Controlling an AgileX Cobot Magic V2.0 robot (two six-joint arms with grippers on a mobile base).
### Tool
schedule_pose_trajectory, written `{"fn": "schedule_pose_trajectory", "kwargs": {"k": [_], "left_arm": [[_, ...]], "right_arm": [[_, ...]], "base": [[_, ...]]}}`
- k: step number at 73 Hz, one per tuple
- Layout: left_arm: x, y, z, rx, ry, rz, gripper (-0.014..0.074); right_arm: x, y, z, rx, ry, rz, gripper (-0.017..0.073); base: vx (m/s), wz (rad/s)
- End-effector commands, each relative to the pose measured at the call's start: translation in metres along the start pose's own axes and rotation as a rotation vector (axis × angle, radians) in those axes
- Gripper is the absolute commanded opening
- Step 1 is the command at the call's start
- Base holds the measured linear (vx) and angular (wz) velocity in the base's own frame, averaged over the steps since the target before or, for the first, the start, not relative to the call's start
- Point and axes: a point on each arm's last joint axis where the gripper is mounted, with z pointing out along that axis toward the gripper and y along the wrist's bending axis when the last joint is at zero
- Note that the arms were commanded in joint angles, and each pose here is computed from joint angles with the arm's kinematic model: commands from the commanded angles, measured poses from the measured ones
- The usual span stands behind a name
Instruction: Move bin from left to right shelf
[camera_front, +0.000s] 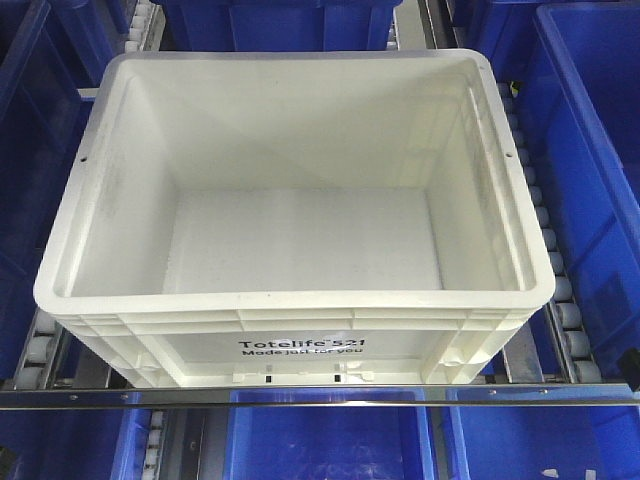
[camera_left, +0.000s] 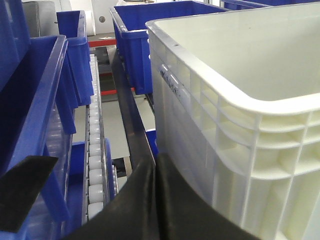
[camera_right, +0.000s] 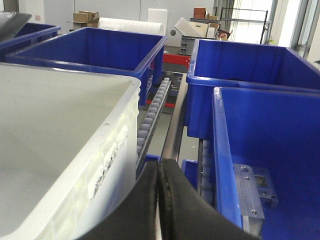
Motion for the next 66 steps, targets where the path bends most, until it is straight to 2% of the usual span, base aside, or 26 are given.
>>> {"fn": "schedule_pose_trajectory", "kwargs": {"k": [1, 8, 15, 25, 26, 35, 66], "left_arm": [[-0.015, 0.001, -0.003, -0.005, -0.109, -0.003, -0.0007], [-0.015, 0.001, -0.003, -0.005, -0.109, -0.003, -0.0007], [-0.015, 0.001, -0.003, -0.005, -0.109, -0.003, -0.0007], [-0.015, 0.001, -0.003, -0.005, -0.109, -0.003, -0.0007], [-0.015, 0.001, -0.003, -0.005, -0.109, -0.003, -0.0007], [-0.015, 0.001, -0.003, -0.005, -0.11, -0.003, -0.0007], [-0.015, 0.001, -0.002, -0.005, -0.108, -0.003, -0.0007]], "right_arm": [[-0.012, -0.003, 0.002, 0.023, -0.07, -0.031, -0.0008], [0.002, 0.0, 0.0, 0.008, -0.065, 0.005, -0.0008], [0.031, 0.005, -0.009, 0.002, -0.06, 0.059, -0.0008], [0.061, 0.008, -0.025, 0.013, -0.127, 0.115, -0.0008], [0.064, 0.008, -0.026, 0.011, -0.099, 0.123, -0.0008], [0.068, 0.009, -0.027, 0.01, -0.058, 0.115, -0.0008], [0.066, 0.009, -0.028, 0.011, -0.075, 0.121, -0.0008]], "base": [[0.0, 0.0], [0.0, 0.0], [0.0, 0.0], [0.0, 0.0], [0.0, 0.0], [0.0, 0.0], [0.0, 0.0]]}}
